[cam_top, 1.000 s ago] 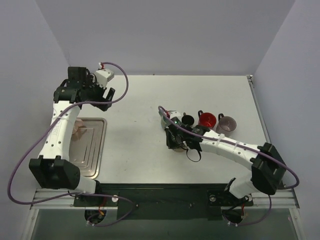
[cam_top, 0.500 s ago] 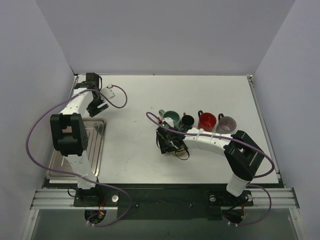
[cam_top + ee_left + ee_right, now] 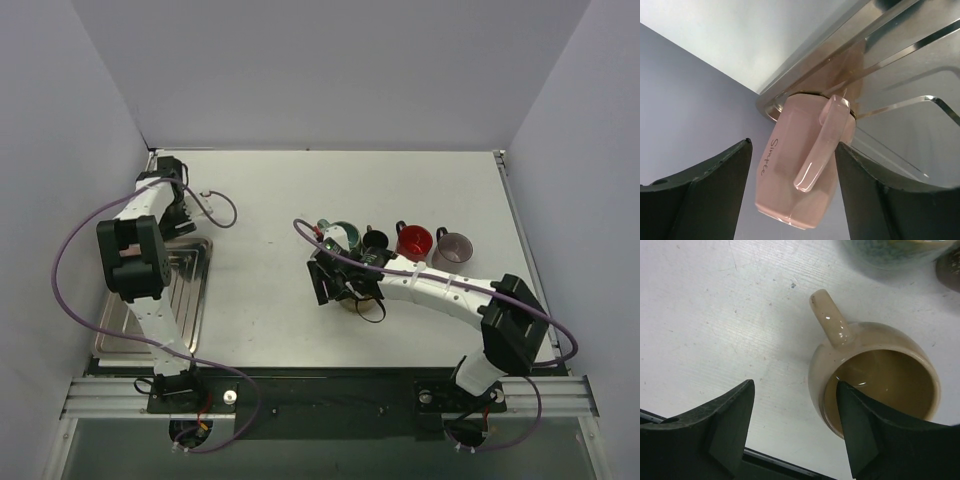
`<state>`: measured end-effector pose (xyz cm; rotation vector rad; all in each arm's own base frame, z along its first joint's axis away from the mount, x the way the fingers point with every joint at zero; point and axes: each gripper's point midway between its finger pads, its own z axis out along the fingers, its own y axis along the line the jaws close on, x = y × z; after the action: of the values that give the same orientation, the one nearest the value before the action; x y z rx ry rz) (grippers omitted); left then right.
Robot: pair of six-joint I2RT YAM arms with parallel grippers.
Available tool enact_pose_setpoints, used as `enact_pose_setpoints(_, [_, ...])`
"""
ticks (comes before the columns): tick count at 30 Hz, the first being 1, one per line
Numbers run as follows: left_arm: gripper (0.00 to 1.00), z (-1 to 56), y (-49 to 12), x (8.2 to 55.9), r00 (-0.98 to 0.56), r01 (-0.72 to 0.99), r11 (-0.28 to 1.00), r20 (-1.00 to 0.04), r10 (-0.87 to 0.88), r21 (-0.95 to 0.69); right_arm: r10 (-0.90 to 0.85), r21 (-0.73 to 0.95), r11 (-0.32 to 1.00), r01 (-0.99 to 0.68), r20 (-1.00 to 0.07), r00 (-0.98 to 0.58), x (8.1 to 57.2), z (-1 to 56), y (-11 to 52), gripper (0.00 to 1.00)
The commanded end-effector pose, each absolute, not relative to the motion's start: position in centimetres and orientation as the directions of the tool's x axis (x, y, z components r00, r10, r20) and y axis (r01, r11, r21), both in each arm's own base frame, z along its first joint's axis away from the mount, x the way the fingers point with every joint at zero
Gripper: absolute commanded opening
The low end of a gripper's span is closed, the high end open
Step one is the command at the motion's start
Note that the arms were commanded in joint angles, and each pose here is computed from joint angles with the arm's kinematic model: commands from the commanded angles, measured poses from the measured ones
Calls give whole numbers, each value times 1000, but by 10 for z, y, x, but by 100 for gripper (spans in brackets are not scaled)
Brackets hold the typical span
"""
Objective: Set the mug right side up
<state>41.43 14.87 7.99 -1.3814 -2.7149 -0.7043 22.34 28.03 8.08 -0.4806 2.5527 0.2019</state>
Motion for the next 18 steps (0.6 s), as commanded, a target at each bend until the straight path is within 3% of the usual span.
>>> enact_pose_setpoints(1, [75,75,161,409,-598,790,503,259,759,350,-306,-12,932,-362,-563,-768,226,109,265,62])
enact_pose_setpoints(4, [65,73,163,406,-603,787,506,266,752,352,-299,-15,934,-358,-584,-755,228,118,262,63])
enact_pose_setpoints(5, [47,73,163,407,-602,786,501,268,752,361,-302,-20,933,-359,-585,-752,227,119,262,63])
enact_pose_setpoints(8, [25,74,169,408,-599,786,488,275,752,379,-296,-13,933,-360,-598,-745,226,126,260,63])
enact_pose_setpoints(9, [10,73,169,409,-600,786,490,272,752,378,-296,-14,933,-361,-600,-743,226,127,259,63])
enact_pose_setpoints(10, [2,74,169,409,-603,784,493,274,749,378,-292,-8,932,-361,-608,-738,226,131,259,63])
enact_pose_setpoints(13, [0,86,157,404,-630,764,534,241,738,361,-290,-12,933,-359,-618,-731,223,136,254,63])
enact_pose_setpoints(15, [0,113,139,409,-664,721,581,138,735,378,-280,-4,933,-359,-636,-719,221,145,251,63])
enact_pose_setpoints(18, [0,168,99,417,-683,642,667,-113,722,377,-250,16,933,-359,-686,-683,220,169,245,63])
